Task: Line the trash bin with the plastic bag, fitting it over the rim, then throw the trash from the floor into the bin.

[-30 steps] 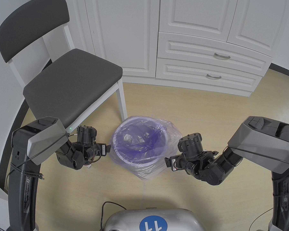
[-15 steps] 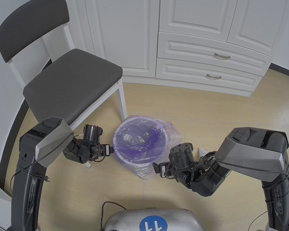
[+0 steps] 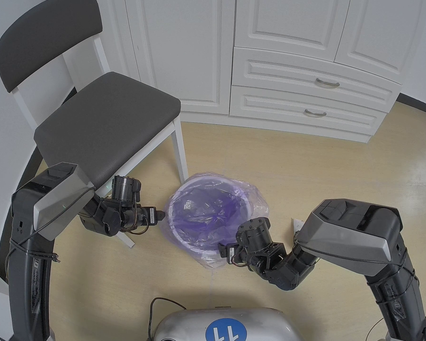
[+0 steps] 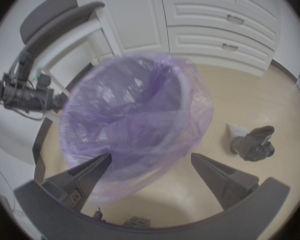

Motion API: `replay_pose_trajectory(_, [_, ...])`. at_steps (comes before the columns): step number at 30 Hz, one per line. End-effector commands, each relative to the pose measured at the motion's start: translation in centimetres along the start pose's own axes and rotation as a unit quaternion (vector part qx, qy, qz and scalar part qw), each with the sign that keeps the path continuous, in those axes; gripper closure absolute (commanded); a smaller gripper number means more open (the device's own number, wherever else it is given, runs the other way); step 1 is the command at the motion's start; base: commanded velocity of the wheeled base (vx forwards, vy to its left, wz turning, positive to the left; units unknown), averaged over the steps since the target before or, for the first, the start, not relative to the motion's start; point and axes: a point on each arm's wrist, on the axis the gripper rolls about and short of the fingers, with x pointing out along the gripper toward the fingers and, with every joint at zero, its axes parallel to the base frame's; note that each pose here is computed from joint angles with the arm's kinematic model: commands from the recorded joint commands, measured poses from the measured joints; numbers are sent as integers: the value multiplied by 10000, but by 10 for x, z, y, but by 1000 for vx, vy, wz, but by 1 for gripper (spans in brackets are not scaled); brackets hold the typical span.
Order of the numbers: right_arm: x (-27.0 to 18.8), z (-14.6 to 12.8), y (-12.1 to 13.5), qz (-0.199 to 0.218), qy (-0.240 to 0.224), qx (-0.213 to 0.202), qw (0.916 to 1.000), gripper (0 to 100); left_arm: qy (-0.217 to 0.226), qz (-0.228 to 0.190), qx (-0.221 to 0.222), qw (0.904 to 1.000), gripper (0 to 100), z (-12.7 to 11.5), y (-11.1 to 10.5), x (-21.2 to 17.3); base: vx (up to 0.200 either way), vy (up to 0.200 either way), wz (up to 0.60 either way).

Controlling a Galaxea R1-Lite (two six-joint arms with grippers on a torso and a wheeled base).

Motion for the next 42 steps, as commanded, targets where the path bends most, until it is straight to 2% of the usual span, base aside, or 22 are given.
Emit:
replay_pose_trajectory(1, [11, -13, -5, -110, 182, -43, 9998, 0, -71, -1, -7, 10000, 0, 5, 0, -6, 0, 0, 0])
replay_pose_trajectory(16, [3, 11, -5, -14, -231, 291, 9993, 0, -116, -10, 0, 9999, 0, 9, -1, -12, 0, 0, 0])
replay_pose_trajectory(19, [-4, 13, -7, -20, -218, 248, 9995, 0, -117, -4, -5, 9999, 0, 9, 0, -12, 0, 0, 0])
replay_pose_trajectory(25, [-21, 6, -8, 7, 36, -96, 9999, 0, -146, -15, 0, 9999, 0, 11, -1, -14, 0, 0, 0])
replay_pose_trajectory(34, [-35, 6, -4, 96, 56, -211, 9997, 0, -170, -14, -13, 9999, 0, 13, -1, -16, 0, 0, 0])
replay_pose_trajectory(42, [-27, -8, -1, 107, 211, -337, 9992, 0, -170, -14, -13, 9999, 0, 13, -1, -16, 0, 0, 0])
